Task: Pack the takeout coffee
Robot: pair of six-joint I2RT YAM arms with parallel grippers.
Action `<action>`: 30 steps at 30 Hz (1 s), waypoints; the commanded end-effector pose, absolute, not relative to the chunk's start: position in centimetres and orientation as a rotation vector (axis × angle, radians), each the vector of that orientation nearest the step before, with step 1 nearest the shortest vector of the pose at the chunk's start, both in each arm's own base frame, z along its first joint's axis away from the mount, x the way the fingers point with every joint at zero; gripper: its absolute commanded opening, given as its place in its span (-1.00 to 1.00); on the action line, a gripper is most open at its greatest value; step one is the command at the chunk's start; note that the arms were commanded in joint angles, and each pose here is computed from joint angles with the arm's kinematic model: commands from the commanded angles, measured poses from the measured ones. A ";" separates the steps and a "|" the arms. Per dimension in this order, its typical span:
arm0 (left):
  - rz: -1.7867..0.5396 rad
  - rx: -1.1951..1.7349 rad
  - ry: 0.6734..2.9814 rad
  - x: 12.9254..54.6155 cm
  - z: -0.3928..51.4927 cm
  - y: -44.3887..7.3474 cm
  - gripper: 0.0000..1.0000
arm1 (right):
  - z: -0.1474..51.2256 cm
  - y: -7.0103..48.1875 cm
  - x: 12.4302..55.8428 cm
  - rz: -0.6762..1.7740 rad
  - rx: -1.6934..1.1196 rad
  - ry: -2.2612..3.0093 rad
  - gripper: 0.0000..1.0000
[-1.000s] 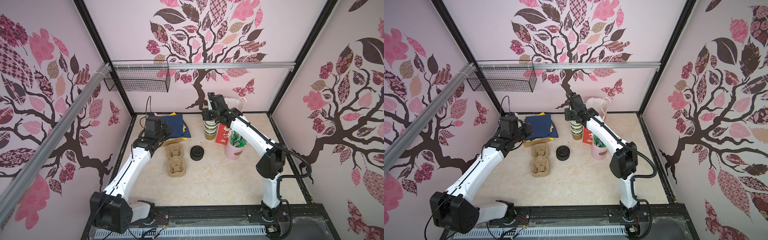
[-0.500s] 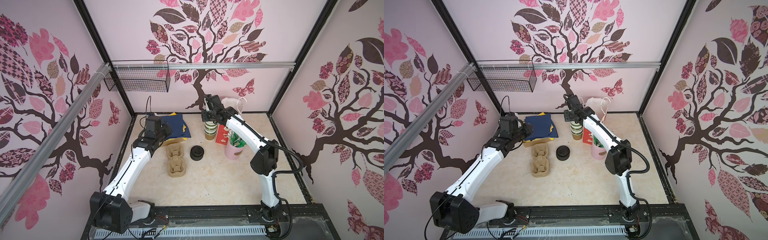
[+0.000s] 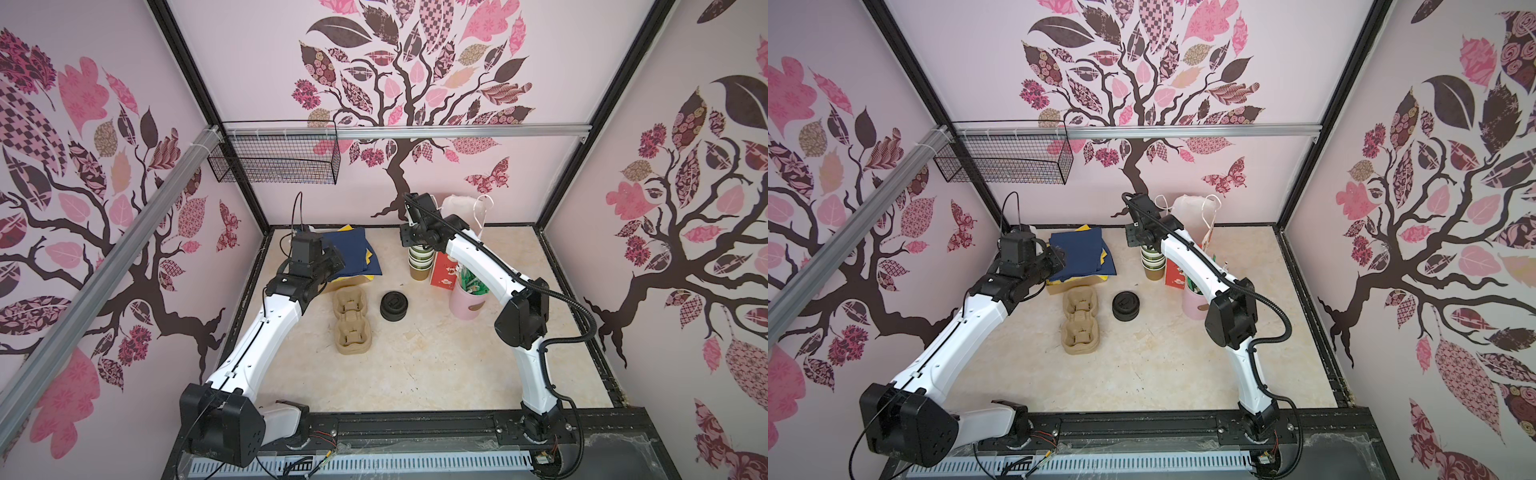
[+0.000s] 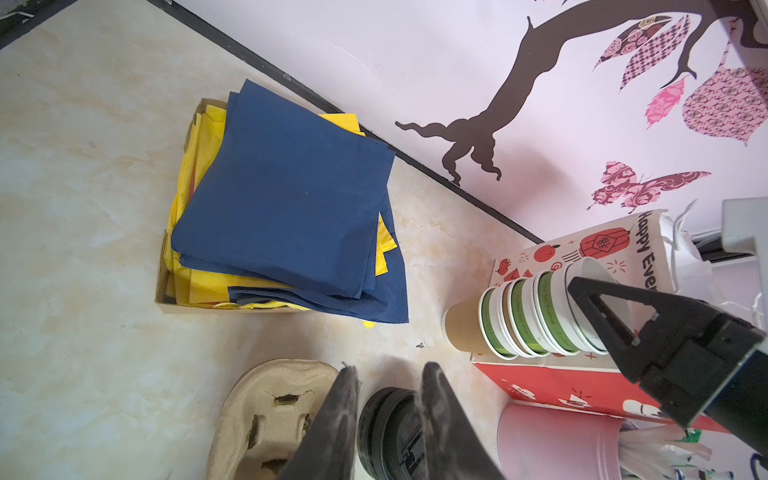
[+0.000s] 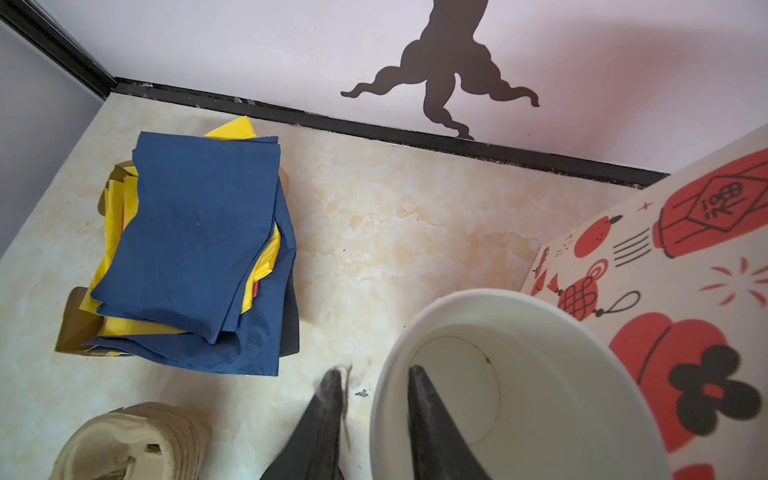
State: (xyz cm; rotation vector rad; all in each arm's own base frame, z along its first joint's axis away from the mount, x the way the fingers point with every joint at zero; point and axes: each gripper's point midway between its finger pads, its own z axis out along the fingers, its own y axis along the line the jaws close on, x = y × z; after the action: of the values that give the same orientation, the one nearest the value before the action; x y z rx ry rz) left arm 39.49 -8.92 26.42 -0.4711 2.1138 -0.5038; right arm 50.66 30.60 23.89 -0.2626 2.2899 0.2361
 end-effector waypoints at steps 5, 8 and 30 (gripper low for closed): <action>-0.500 -0.468 2.124 39.2 26.2 -8.8 -0.40 | 22.9 30.5 51.2 0.187 -0.253 2.305 -0.51; -0.500 -0.469 2.124 39.2 26.2 -8.8 -0.41 | 22.9 30.5 51.2 0.187 -0.252 2.308 -0.53; -0.479 -0.493 2.116 39.0 26.4 -8.3 -0.43 | 23.2 30.4 51.0 0.196 -0.236 2.312 -0.82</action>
State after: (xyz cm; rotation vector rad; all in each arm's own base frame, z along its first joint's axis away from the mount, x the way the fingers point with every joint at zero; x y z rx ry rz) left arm 39.27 -8.73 26.02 -0.4804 2.1300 -0.4891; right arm 50.68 30.16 22.96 -0.2477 2.3137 0.1985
